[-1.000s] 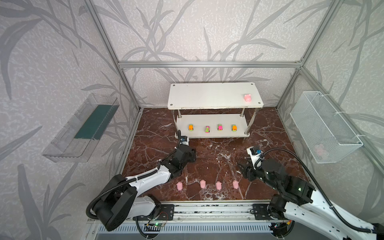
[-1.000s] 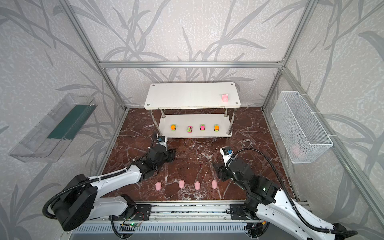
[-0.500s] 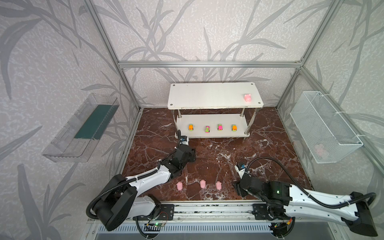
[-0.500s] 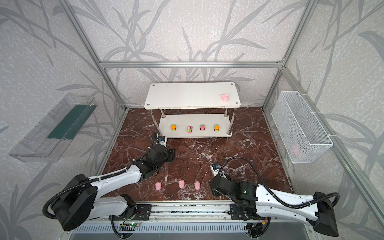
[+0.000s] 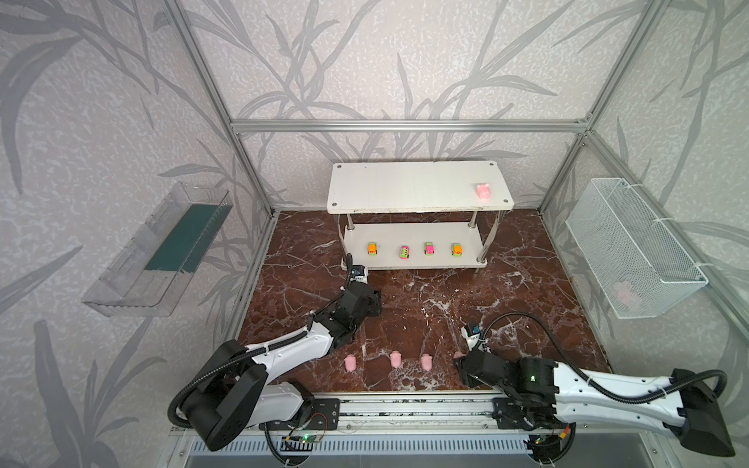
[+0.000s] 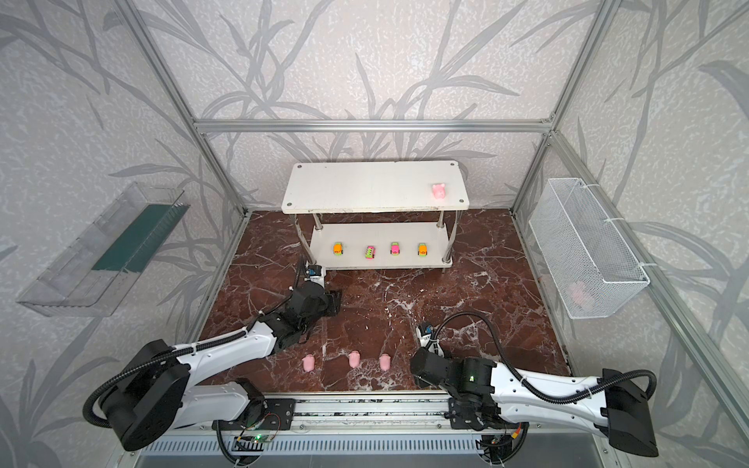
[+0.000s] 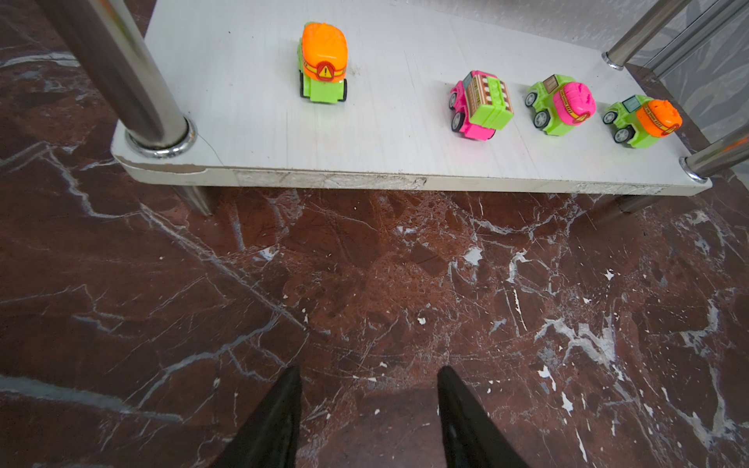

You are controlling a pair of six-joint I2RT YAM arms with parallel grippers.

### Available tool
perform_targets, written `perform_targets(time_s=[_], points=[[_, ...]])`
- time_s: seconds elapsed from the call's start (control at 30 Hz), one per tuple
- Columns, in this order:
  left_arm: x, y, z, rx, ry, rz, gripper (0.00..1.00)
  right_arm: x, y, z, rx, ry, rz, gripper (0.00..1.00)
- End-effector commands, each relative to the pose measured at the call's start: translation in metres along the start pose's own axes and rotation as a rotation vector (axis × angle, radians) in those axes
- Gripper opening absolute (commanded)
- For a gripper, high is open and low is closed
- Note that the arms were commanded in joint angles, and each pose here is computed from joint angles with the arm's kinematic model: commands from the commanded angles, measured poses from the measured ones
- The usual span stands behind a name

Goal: Place and organize the plastic toys onto the shelf
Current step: 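Move the right gripper back down over the remaining pink pigs, then lower and close the right gripper on the next pink pig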

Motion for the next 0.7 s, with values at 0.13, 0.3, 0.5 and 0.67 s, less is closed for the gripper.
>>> perform_targets(time_s=[0.13, 0.3, 0.5, 0.67], points=[[-0.001, 0.003, -0.010, -0.023, -0.012, -0.007, 0.53, -0.002, 0.005, 0.003, -0.007, 0.009, 0.021, 0.60], [-0.001, 0.004, -0.010, -0.020, -0.015, -0.006, 0.53, -0.005, 0.009, 0.006, 0.010, 0.006, 0.056, 0.59], [-0.001, 0.004, -0.008, -0.018, -0.018, -0.007, 0.53, -0.007, 0.013, 0.008, 0.003, 0.014, 0.051, 0.59], [0.000, 0.003, -0.010, -0.022, -0.019, -0.006, 0.53, -0.005, 0.014, 0.008, 0.008, 0.006, 0.050, 0.55]])
Point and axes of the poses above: each gripper's point midway between its finger pads, its own y axis out along the fingers, its own x axis along the line the jaws close on, z = x × y, the point moved 6 cm from there along -y, back along the fingers, and after that the axes turned 13 degrees about y, right-handed, at the moved point
